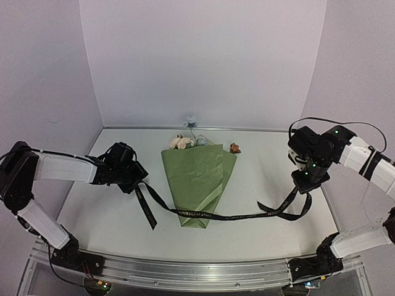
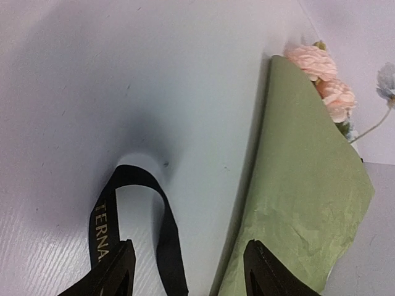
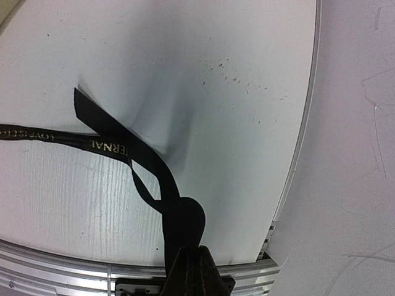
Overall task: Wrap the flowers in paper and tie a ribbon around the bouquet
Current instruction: Straighten the ribbon at the center of the board.
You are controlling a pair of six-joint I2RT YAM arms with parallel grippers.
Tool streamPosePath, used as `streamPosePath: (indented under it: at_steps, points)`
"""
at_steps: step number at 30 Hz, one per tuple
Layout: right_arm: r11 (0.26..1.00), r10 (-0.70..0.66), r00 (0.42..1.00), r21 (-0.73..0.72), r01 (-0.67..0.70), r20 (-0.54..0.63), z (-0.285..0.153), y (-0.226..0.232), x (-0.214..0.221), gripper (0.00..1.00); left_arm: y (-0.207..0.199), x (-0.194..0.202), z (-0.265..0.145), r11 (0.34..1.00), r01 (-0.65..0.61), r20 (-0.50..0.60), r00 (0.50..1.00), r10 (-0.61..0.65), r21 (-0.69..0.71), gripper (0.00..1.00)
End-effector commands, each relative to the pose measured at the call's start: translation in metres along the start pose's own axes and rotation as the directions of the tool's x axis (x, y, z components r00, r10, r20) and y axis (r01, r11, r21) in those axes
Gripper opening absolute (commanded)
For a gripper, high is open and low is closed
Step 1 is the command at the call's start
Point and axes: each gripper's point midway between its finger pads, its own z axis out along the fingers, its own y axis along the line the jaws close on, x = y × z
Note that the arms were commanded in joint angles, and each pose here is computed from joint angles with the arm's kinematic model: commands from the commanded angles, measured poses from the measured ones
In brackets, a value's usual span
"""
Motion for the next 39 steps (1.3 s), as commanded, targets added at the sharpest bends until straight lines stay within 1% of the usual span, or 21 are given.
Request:
streamPosePath:
  at_steps: [1,5,7,13,16,19,21,22,23,24,26,27,29,30,31,32,34,36,39]
  points:
    - [0.999,0.034,0.999,-0.012,-0.034,0.032,-0.003,0.0,-0.002,0.0,-0.017,-0.014,0.012,0.984,0.177,0.047,0.983,-0.179,0.033,0.62]
    - [0.999,0.041,0.998,-0.018,-0.04,0.04,-0.002,0.001,-0.001,0.0,-0.006,-0.019,0.024,0.978,0.21,0.091,0.974,-0.207,-0.02,0.62]
    - [0.999,0.041,0.998,-0.016,-0.04,0.042,-0.002,0.0,0.0,0.0,-0.003,-0.019,0.03,0.974,0.222,0.096,0.971,-0.217,-0.041,0.61]
    - [0.999,0.045,0.998,-0.015,-0.045,0.051,-0.002,-0.001,0.0,0.0,0.002,-0.018,0.053,0.97,0.228,0.094,0.971,-0.22,-0.086,0.53]
    - [0.999,0.043,0.998,-0.006,-0.043,0.054,-0.001,-0.002,0.001,0.0,0.009,-0.023,0.056,0.967,0.226,0.116,0.97,-0.213,-0.114,0.43]
    - [0.999,0.042,0.997,0.004,-0.043,0.066,-0.003,-0.005,0.001,0.0,0.025,-0.045,0.042,0.963,0.211,0.233,0.958,-0.169,-0.169,0.24]
    - [0.999,0.042,0.996,-0.001,-0.042,0.077,-0.006,-0.006,-0.001,0.0,0.023,-0.069,0.026,0.97,0.167,0.312,0.944,-0.107,-0.175,0.1]
    - [0.999,0.04,0.996,-0.012,-0.04,0.085,-0.009,-0.005,-0.002,0.0,0.019,-0.085,0.012,0.972,0.139,0.368,0.928,-0.061,-0.189,0.04]
    - [0.999,0.043,0.994,-0.028,-0.04,0.097,-0.013,-0.004,-0.005,0.0,0.017,-0.102,-0.003,0.97,0.101,0.419,0.908,0.0,-0.219,0.01]
    - [0.998,0.045,0.993,-0.043,-0.04,0.11,-0.018,-0.003,-0.008,0.0,0.01,-0.12,-0.021,0.969,0.063,0.468,0.882,0.058,-0.239,0.0]
    - [0.997,0.039,0.991,-0.069,-0.03,0.13,-0.029,-0.002,-0.012,0.0,-0.013,-0.156,-0.07,0.971,0.006,0.582,0.801,0.139,-0.24,0.0]
    - [0.996,0.034,0.989,-0.082,-0.023,0.142,-0.035,-0.001,-0.014,0.0,-0.026,-0.17,-0.095,0.966,-0.04,0.626,0.755,0.196,-0.254,0.0]
    - [0.995,0.022,0.986,-0.103,-0.005,0.164,-0.05,-0.001,-0.021,0.0,-0.05,-0.192,-0.146,0.962,-0.097,0.701,0.668,0.252,-0.254,0.0]
    - [0.994,0.007,0.986,-0.104,0.011,0.167,-0.055,-0.002,-0.024,0.0,-0.058,-0.197,-0.164,0.958,-0.129,0.717,0.639,0.278,-0.256,0.0]
    - [0.995,-0.008,0.985,-0.097,0.025,0.17,-0.058,-0.003,-0.027,0.0,-0.063,-0.2,-0.179,0.958,-0.146,0.729,0.623,0.284,-0.249,0.0]
    - [0.996,-0.027,0.985,-0.083,0.041,0.169,-0.06,-0.005,-0.03,0.0,-0.064,-0.199,-0.187,0.956,-0.161,0.73,0.618,0.292,-0.246,0.0]
    - [0.997,-0.072,0.988,-0.024,0.076,0.135,-0.057,-0.012,-0.031,0.0,-0.051,-0.192,-0.187,0.951,-0.168,0.706,0.639,0.307,-0.261,0.0]
    - [0.992,-0.118,0.989,0.061,0.113,0.084,-0.047,-0.022,-0.028,0.0,-0.023,-0.176,-0.174,0.944,-0.15,0.658,0.684,0.314,-0.295,0.0]
    - [0.977,-0.143,0.99,0.16,0.142,-0.008,-0.029,-0.037,-0.02,0.0,0.027,-0.144,-0.143,0.943,-0.116,0.573,0.769,0.283,-0.311,0.0]
